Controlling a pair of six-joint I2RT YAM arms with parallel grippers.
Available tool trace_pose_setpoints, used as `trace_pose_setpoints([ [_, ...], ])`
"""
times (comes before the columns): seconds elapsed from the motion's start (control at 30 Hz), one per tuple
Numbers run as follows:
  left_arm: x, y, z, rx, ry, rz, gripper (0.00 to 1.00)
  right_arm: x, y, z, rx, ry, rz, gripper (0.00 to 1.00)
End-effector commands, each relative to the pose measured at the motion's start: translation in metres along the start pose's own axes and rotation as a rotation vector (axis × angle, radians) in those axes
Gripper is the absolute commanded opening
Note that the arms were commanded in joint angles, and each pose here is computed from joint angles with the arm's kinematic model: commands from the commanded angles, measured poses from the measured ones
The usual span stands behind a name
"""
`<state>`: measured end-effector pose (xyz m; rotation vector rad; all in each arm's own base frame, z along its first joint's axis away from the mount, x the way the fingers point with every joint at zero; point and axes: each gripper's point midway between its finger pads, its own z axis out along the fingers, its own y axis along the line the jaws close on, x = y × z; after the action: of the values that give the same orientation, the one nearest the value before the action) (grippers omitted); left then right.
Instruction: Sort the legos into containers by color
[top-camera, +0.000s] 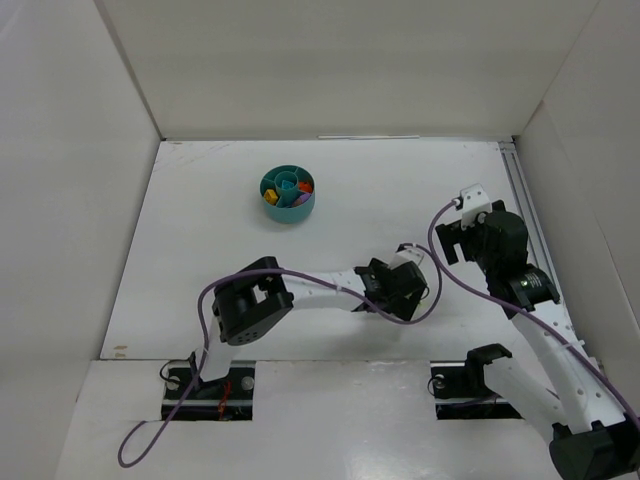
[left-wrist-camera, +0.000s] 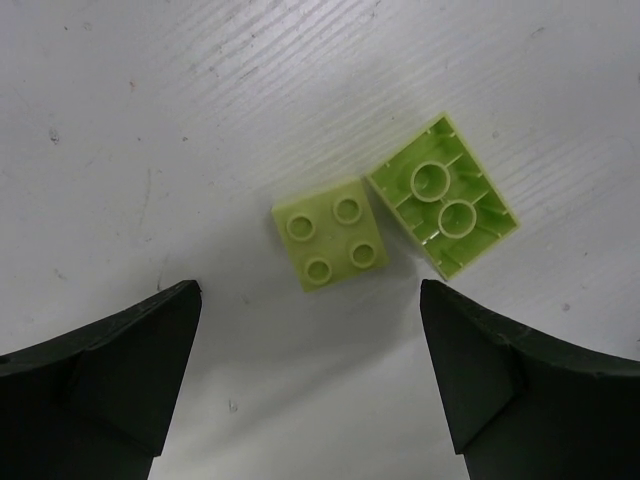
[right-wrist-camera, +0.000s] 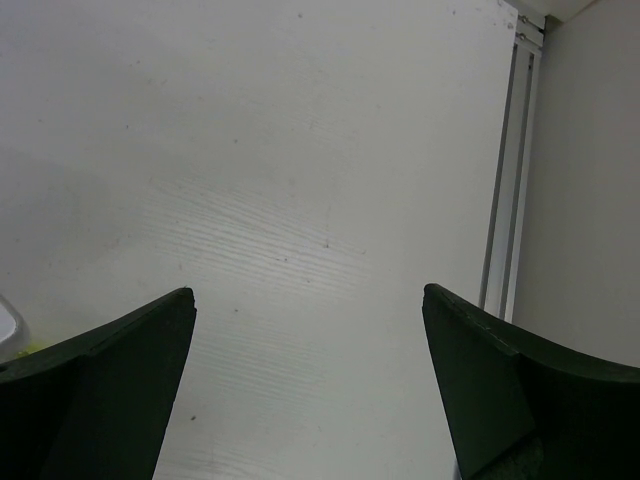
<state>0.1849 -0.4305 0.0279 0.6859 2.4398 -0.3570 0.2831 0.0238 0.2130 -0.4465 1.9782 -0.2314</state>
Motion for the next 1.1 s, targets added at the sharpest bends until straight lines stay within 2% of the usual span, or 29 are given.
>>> trace_pose_setpoints([
  [0.0, -0.016, -0.005, 0.000, -0.014, -0.035, -0.022, 0.88, -0.004, -0.009, -0.003, 0.037, -0.016, 0.005, 1.00],
  [0.23, -0.025, 0.001, 0.007, -0.055, -0.049, -0.056, 0.75, -0.003, -0.011, -0.003, 0.044, -0.013, 0.009, 1.00],
  [0.53, -0.023, 0.012, 0.011, -0.062, -0.043, -0.089, 0.43, -0.001, -0.011, -0.002, 0.044, -0.013, -0.001, 1.00],
  [0.63, -0.029, 0.010, 0.008, -0.050, -0.061, -0.096, 0.43, 0.000, -0.010, 0.000, 0.041, -0.004, -0.002, 1.00],
  [0.8, -0.037, 0.011, 0.008, -0.046, -0.077, -0.091, 0.36, 0.000, -0.008, 0.000, 0.033, -0.007, -0.002, 1.00],
  [0.83, -0.037, 0.011, 0.008, -0.046, -0.078, -0.091, 0.32, 0.000, -0.008, 0.000, 0.033, -0.007, -0.002, 1.00],
  [0.97, -0.038, 0.013, 0.008, -0.054, -0.082, -0.082, 0.22, 0.000, -0.008, 0.000, 0.033, -0.007, -0.002, 1.00],
  [1.07, -0.048, 0.014, 0.003, -0.046, -0.105, -0.099, 0.22, 0.000, -0.009, 0.000, 0.033, -0.007, -0.011, 1.00],
])
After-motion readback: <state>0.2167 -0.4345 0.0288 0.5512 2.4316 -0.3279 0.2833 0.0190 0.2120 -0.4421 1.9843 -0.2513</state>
